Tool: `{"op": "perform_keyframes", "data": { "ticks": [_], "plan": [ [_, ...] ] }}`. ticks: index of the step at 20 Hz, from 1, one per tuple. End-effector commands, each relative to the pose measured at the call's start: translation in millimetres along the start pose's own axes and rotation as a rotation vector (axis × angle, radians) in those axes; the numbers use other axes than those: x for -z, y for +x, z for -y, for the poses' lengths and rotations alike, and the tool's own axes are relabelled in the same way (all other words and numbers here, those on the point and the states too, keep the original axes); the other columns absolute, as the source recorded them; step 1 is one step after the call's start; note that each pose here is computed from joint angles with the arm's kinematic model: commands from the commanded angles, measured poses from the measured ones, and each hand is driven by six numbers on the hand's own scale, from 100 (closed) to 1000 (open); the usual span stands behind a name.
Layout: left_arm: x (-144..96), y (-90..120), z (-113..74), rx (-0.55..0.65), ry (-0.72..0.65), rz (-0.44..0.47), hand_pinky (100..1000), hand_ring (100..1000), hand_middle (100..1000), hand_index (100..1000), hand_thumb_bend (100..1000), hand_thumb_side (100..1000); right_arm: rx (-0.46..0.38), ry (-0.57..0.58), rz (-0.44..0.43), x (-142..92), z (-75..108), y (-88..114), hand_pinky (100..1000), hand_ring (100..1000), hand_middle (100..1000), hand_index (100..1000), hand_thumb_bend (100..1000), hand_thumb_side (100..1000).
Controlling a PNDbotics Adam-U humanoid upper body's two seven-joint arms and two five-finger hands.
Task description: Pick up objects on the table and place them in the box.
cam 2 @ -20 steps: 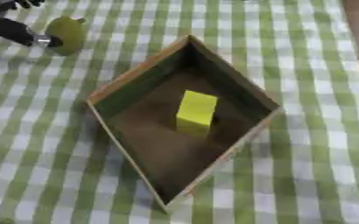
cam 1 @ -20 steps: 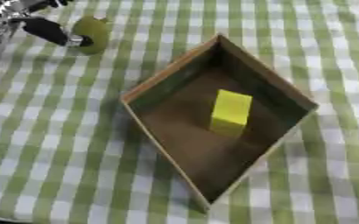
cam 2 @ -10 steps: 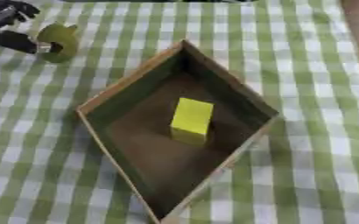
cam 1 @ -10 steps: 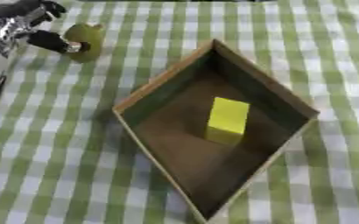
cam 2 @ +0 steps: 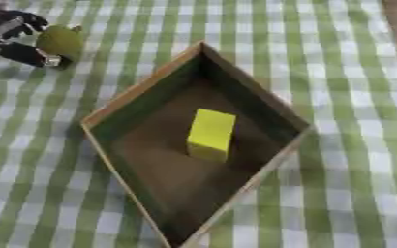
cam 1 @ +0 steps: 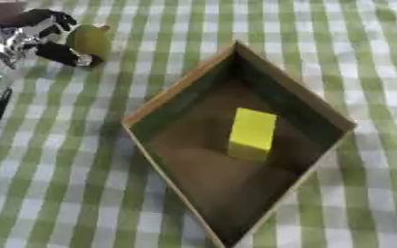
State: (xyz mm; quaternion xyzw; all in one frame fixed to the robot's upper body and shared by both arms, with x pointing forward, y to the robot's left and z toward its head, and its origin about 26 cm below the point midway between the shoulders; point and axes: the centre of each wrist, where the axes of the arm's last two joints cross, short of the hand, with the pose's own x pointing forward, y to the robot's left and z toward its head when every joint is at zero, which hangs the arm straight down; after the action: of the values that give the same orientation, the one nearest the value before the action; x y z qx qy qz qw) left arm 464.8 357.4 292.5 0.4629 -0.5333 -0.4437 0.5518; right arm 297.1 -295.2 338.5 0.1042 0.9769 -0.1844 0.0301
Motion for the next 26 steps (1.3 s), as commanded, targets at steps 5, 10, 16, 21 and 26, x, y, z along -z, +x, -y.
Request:
{"op": "perform_keyframes", "data": {
  "ticks": [5, 10, 16, 21, 26],
  "plan": [
    [-2.2, -4.2, -16.8, -0.048, 0.08, -0.019, 793, 780, 744, 862, 189, 332, -0.011, 0.023, 0.031, 8.1, 3.0, 4.4, 904, 597, 546, 826, 100, 470],
    [-2.6, -0.5, -15.6, -0.074, 0.129, -0.022, 718, 691, 648, 779, 100, 182, -0.011, 0.026, 0.022, 6.1, 2.9, 4.2, 904, 595, 545, 827, 100, 470],
    [-8.5, 10.1, -25.1, -0.034, 0.118, 0.01, 700, 678, 650, 779, 100, 130, -0.017, 0.026, 0.001, 1.2, 3.9, 3.8, 904, 597, 547, 827, 100, 470],
    [-23.8, 33.3, -44.1, 0.054, 0.2, 0.073, 694, 653, 625, 754, 100, 111, -0.026, 0.025, -0.016, -2.9, 5.6, 3.7, 903, 598, 549, 826, 100, 470],
    [-49.4, 74.3, -54.6, 0.197, 0.244, 0.241, 704, 649, 613, 739, 100, 100, -0.029, 0.02, -0.019, -3.1, 6.8, 3.9, 897, 592, 555, 825, 100, 470]
  ]
}}
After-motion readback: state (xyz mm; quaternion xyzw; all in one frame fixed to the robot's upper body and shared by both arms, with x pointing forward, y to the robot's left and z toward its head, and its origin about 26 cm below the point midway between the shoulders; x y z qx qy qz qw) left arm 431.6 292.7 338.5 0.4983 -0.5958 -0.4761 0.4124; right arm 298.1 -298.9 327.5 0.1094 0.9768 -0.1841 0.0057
